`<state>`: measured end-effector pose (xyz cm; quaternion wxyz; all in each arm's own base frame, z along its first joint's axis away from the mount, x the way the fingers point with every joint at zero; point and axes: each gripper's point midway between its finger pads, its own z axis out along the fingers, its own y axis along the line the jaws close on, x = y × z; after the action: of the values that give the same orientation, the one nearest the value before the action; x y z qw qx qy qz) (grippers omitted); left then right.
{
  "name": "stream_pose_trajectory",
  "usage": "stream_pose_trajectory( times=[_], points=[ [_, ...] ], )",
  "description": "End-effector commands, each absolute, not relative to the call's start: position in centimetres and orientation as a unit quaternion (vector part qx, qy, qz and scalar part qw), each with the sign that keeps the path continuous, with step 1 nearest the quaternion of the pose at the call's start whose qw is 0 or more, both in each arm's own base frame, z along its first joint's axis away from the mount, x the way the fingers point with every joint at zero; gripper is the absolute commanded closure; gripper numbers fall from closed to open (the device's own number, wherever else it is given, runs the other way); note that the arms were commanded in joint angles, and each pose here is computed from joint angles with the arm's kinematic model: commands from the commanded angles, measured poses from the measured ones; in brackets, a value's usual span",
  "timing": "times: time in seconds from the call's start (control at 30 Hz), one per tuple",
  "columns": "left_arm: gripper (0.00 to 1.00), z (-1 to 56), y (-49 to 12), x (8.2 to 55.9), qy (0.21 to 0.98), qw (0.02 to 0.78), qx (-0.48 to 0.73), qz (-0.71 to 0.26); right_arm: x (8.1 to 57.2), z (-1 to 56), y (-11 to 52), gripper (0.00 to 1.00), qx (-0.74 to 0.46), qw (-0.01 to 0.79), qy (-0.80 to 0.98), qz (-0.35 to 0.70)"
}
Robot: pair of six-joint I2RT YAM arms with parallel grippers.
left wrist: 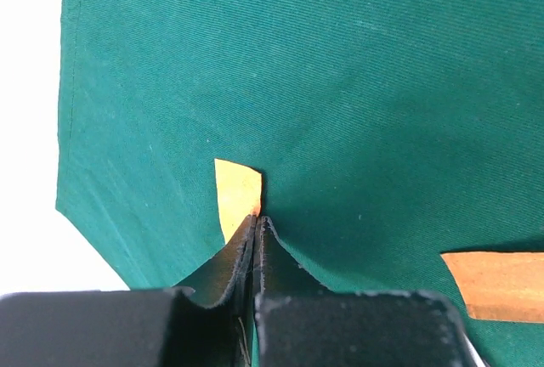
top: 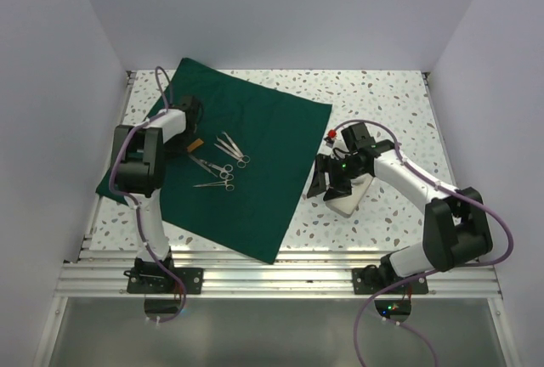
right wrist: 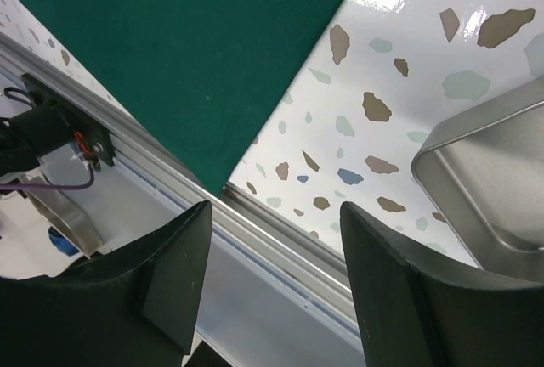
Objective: Prepare the surgical pack
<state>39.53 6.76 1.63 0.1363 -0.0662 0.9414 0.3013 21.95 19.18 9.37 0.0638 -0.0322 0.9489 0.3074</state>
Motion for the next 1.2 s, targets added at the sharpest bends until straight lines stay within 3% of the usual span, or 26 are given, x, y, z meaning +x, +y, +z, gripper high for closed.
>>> stream_pose_trajectory(
  times=[0.0, 0.27, 0.47, 0.5, 0.57, 0.6, 0.63, 0.67, 0.77, 0.9, 1.17],
  points=[
    [1.00, 1.0, 6.4, 40.2, 0.949, 0.153, -0.084, 0.262, 22.8, 10.0, 20.0, 0.35, -0.035, 0.075, 0.943, 0.322],
    [1.00, 6.9, 3.2, 40.5, 0.963, 0.190, -0.103, 0.160, 23.9, 10.9, 20.4, 0.31, -0.036, 0.088, 0.940, 0.326],
    [1.00, 10.6, -2.8, 38.1, 0.971, 0.216, -0.097, -0.010, 25.8, 13.4, 23.4, 0.30, -0.053, 0.107, 0.905, 0.409],
    [1.00, 10.7, -5.3, 37.3, 0.971, 0.211, -0.084, -0.080, 25.4, 14.3, 24.5, 0.30, -0.055, 0.093, 0.888, 0.447],
    [1.00, 13.5, -7.8, 36.4, 0.955, 0.240, -0.076, -0.159, 26.6, 16.2, 26.2, 0.28, -0.079, 0.123, 0.854, 0.499],
    [1.00, 14.5, -11.1, 35.6, 0.935, 0.239, -0.054, -0.257, 25.5, 17.4, 27.3, 0.28, -0.080, 0.099, 0.833, 0.539],
    [1.00, 16.5, -12.8, 34.8, 0.918, 0.253, -0.037, -0.302, 26.4, 19.0, 28.3, 0.25, -0.105, 0.135, 0.807, 0.565],
    [1.00, 17.5, -15.1, 33.5, 0.896, 0.244, -0.011, -0.372, 26.0, 19.9, 29.0, 0.23, -0.098, 0.122, 0.797, 0.584],
    [1.00, 20.1, -18.7, 30.8, 0.847, 0.236, 0.029, -0.475, 26.3, 22.6, 30.6, 0.18, -0.124, 0.140, 0.766, 0.615],
    [1.00, 23.5, -22.1, 27.9, 0.783, 0.225, 0.069, -0.576, 25.9, 23.9, 31.8, 0.17, -0.147, 0.138, 0.749, 0.631],
    [1.00, 26.9, -25.2, 24.6, 0.720, 0.210, 0.144, -0.645, 24.8, 24.8, 32.9, 0.23, -0.164, 0.136, 0.717, 0.664]
  ],
)
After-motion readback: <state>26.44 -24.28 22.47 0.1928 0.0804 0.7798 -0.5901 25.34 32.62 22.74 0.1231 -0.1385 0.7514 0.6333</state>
